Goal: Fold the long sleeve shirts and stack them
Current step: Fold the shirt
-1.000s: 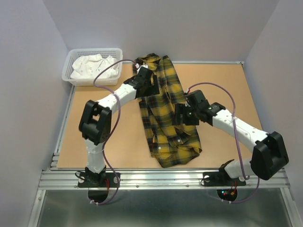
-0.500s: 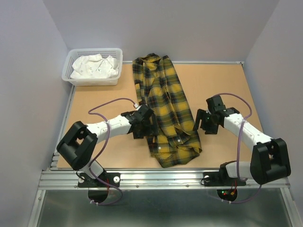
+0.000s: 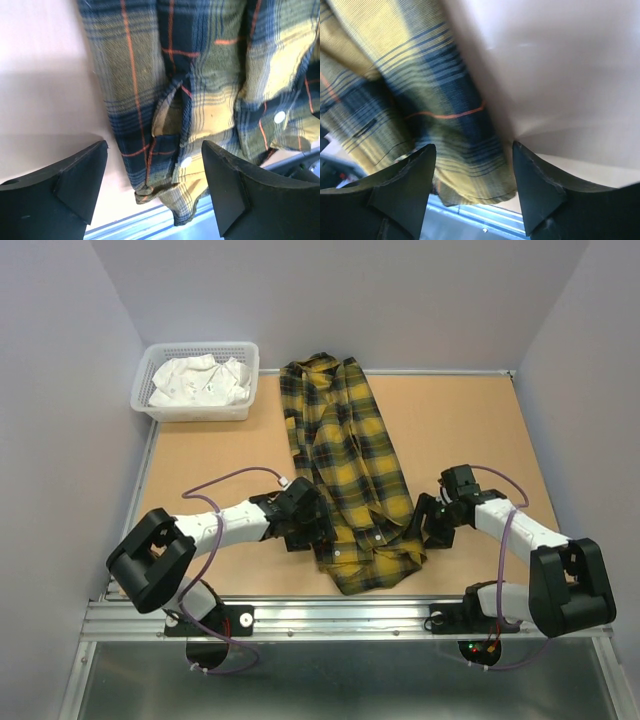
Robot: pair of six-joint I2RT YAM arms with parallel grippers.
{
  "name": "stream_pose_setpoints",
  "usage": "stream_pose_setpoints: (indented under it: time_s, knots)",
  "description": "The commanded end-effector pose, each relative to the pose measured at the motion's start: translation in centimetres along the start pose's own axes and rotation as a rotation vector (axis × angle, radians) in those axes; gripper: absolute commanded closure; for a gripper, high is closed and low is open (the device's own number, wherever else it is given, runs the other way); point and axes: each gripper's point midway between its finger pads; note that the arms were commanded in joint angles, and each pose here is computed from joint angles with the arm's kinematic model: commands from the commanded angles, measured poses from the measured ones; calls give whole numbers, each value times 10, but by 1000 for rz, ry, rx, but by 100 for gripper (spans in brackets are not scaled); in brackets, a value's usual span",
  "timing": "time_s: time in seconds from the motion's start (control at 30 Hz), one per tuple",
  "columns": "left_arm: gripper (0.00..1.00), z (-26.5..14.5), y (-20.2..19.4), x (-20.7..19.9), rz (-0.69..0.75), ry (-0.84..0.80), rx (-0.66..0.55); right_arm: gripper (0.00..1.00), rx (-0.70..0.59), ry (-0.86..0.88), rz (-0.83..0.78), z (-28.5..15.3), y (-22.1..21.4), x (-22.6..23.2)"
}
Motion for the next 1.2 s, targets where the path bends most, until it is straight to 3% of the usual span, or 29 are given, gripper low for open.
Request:
stream_pose_setpoints:
  time_s: [0.0, 0.3, 0.47, 0.6, 0.77, 0.9, 0.93, 1.17]
  knots:
    - [16, 2, -22, 30, -9, 61, 65, 35, 26, 87, 16, 9, -14, 7]
    - [24, -7, -39, 52, 34, 94, 134, 47, 28, 107, 24, 12, -19, 8]
    - [32, -6, -46, 64, 60, 119, 170, 65, 10, 98, 39, 11, -16, 8]
    - [37, -4, -50, 69, 67, 124, 186, 69, 5, 87, 39, 12, -15, 6]
    - [52, -3, -52, 67, 83, 102, 199, 80, 4, 86, 43, 12, -16, 5]
    - [85, -3, -48, 54, 125, 75, 197, 95, -9, 76, 33, 11, -10, 5]
    - [100, -3, -46, 49, 134, 64, 194, 98, -7, 73, 36, 12, -10, 4]
    - [100, -15, -42, 30, 169, 20, 193, 99, -66, 116, 31, -2, 4, 19]
Point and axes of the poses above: each gripper's point midway between its finger pads, its own z axis out along the fingers, its own x axis along the line the jaws close on, y = z × x, and after that the axes turned 12 degrees about -z, right-handed
